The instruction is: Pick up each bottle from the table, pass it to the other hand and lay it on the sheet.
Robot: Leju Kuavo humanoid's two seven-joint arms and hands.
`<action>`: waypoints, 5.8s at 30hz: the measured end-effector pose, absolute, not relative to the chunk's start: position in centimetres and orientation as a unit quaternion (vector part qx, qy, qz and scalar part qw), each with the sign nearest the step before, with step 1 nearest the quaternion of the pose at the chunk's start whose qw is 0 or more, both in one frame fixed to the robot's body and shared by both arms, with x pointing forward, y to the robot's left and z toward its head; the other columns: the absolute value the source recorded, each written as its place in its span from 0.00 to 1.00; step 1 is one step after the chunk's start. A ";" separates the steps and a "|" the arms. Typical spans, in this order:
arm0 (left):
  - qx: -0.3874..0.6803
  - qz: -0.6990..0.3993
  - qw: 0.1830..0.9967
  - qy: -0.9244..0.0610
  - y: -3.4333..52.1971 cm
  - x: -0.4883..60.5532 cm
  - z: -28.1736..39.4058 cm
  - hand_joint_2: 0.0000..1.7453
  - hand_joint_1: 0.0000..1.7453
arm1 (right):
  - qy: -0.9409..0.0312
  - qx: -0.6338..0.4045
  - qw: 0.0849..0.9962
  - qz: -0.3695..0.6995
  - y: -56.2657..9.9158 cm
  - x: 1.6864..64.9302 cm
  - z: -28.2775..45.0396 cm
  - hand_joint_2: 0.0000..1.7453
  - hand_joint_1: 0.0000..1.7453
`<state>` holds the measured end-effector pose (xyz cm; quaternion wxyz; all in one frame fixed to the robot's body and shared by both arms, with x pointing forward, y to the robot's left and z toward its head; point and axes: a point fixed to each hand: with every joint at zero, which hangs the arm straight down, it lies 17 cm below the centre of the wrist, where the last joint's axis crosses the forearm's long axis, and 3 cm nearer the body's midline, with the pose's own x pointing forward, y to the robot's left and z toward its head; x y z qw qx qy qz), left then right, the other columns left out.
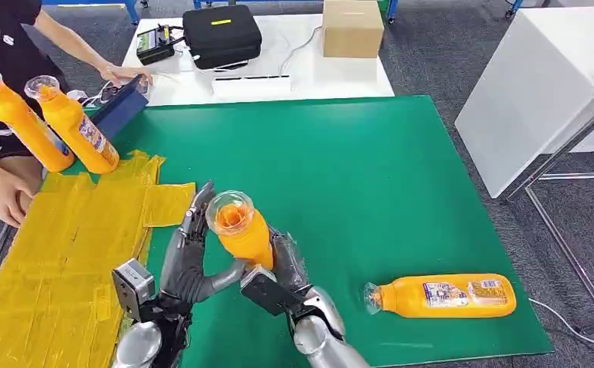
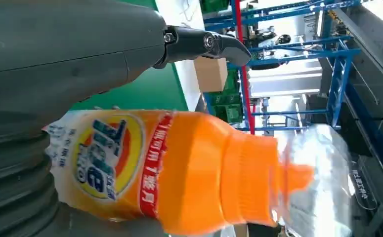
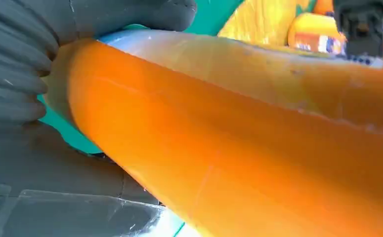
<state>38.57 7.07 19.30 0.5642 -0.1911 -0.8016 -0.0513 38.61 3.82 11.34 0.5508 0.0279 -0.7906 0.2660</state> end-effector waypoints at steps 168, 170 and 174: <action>-0.084 -0.094 0.577 -0.807 7.6 37.6 16.8 1.00 0.00 | -0.798 -0.007 0.522 0.302 5.2 38.3 12.1 1.00 1.00; -0.081 -0.096 0.576 -0.808 7.6 37.6 16.9 1.00 0.00 | -0.798 -0.008 0.521 0.303 5.2 38.2 12.1 1.00 1.00; -0.085 -0.093 0.578 -0.806 7.5 37.6 16.8 1.00 0.97 | -0.798 -0.008 0.519 0.306 5.3 38.2 12.1 1.00 1.00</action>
